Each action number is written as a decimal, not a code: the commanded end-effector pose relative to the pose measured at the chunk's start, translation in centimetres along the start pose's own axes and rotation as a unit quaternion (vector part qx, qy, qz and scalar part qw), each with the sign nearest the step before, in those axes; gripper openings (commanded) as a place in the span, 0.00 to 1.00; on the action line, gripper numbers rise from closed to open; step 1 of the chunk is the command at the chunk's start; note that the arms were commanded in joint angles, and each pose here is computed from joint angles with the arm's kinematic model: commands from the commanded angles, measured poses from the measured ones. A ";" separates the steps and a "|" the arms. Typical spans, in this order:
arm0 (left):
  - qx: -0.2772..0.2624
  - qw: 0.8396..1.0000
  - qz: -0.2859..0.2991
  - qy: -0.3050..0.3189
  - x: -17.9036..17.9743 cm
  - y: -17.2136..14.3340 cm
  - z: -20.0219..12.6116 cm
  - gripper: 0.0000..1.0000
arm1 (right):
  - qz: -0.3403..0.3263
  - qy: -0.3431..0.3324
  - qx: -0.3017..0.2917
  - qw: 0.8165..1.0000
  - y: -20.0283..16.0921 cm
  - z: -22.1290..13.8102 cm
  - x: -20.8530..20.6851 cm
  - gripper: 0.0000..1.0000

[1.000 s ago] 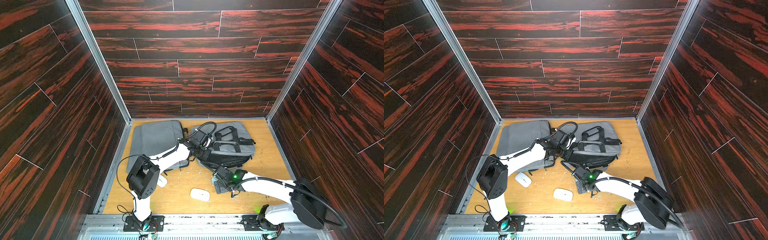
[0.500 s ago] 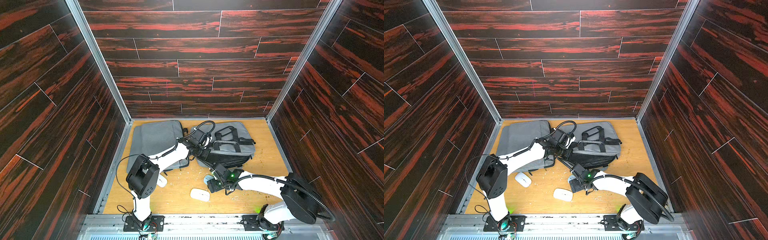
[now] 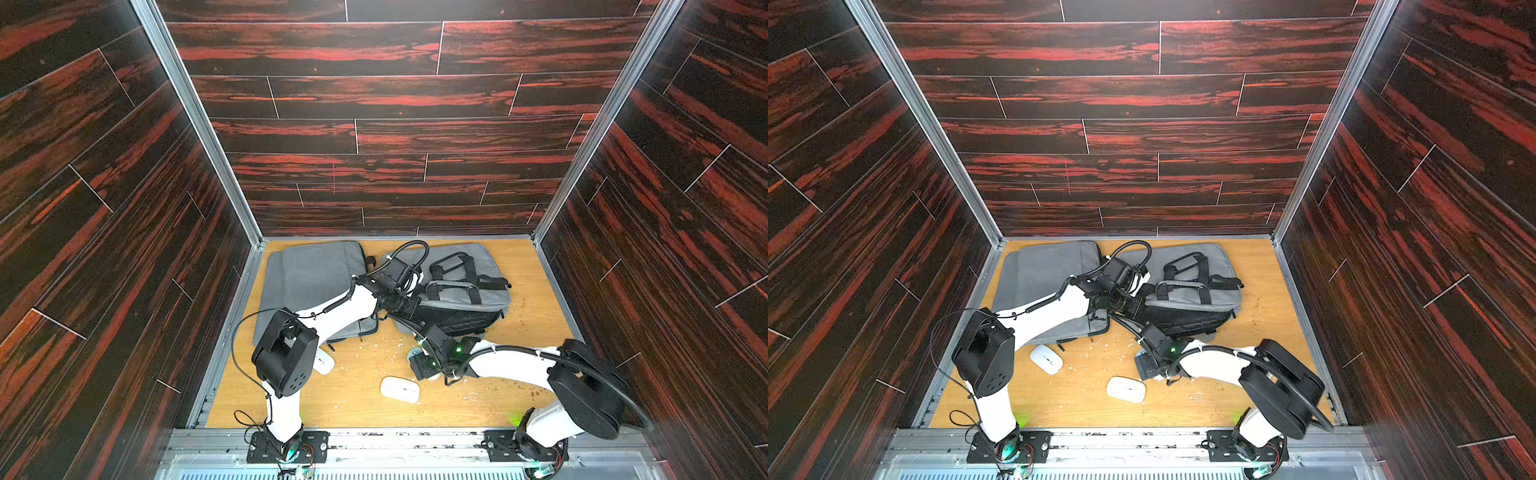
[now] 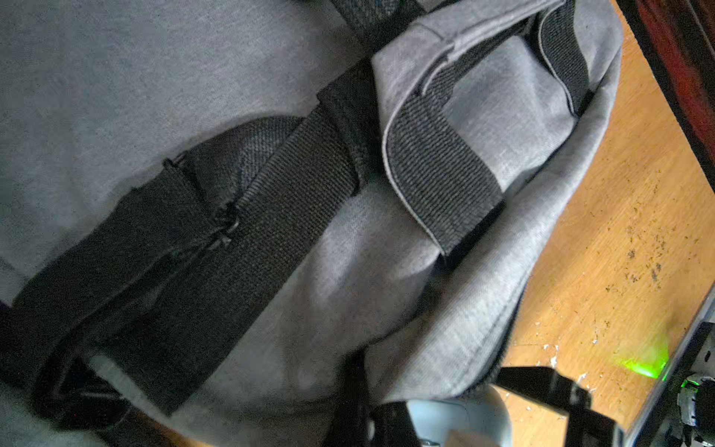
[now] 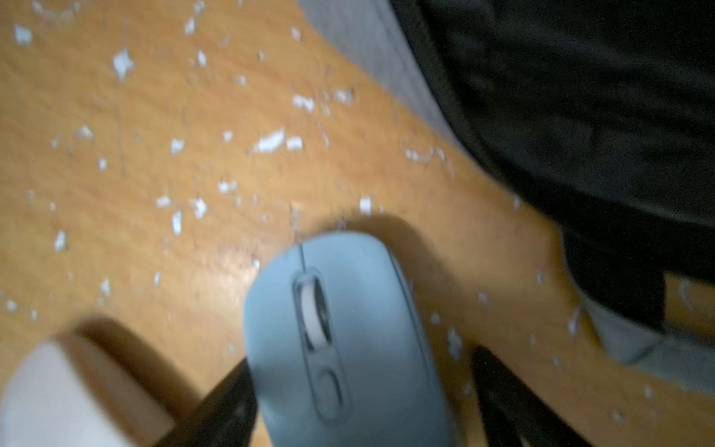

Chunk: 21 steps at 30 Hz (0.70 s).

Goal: Put the mouse into the laptop bag
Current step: Pick up the mouse from the center of the board.

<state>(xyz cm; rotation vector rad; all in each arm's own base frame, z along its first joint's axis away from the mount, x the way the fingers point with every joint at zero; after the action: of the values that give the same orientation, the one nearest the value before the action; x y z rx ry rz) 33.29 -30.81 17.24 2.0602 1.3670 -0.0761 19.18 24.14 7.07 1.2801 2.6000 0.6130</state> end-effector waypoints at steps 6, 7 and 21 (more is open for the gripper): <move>-0.027 0.999 0.002 -0.028 -1.3 1.2 -2.2 0.00 | 0.018 -0.017 0.047 0.999 -3.1 0.5 -0.9 0.62; -0.027 0.999 0.002 -0.028 -1.2 1.2 -2.1 0.00 | 0.023 -0.016 0.045 0.999 -3.3 0.3 -1.0 0.62; -0.033 0.991 -0.065 -0.115 -3.2 1.3 -3.0 0.00 | 0.078 -0.076 -0.100 0.989 1.7 -5.1 -3.7 0.47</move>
<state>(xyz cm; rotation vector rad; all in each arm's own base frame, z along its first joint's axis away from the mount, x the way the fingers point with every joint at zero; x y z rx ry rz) 32.79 -31.56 17.73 1.9696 1.4032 -0.2170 19.03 20.54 9.36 1.3850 2.4064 0.6147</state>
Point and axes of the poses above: each gripper's point midway between its finger pads, its own z axis out along the fingers, its own x axis along the line the jaws close on, y = z × x, the point moved 6 cm from there along -z, back along the fingers, and after that the axes turned 9 degrees about -z, right-handed, at the moved point
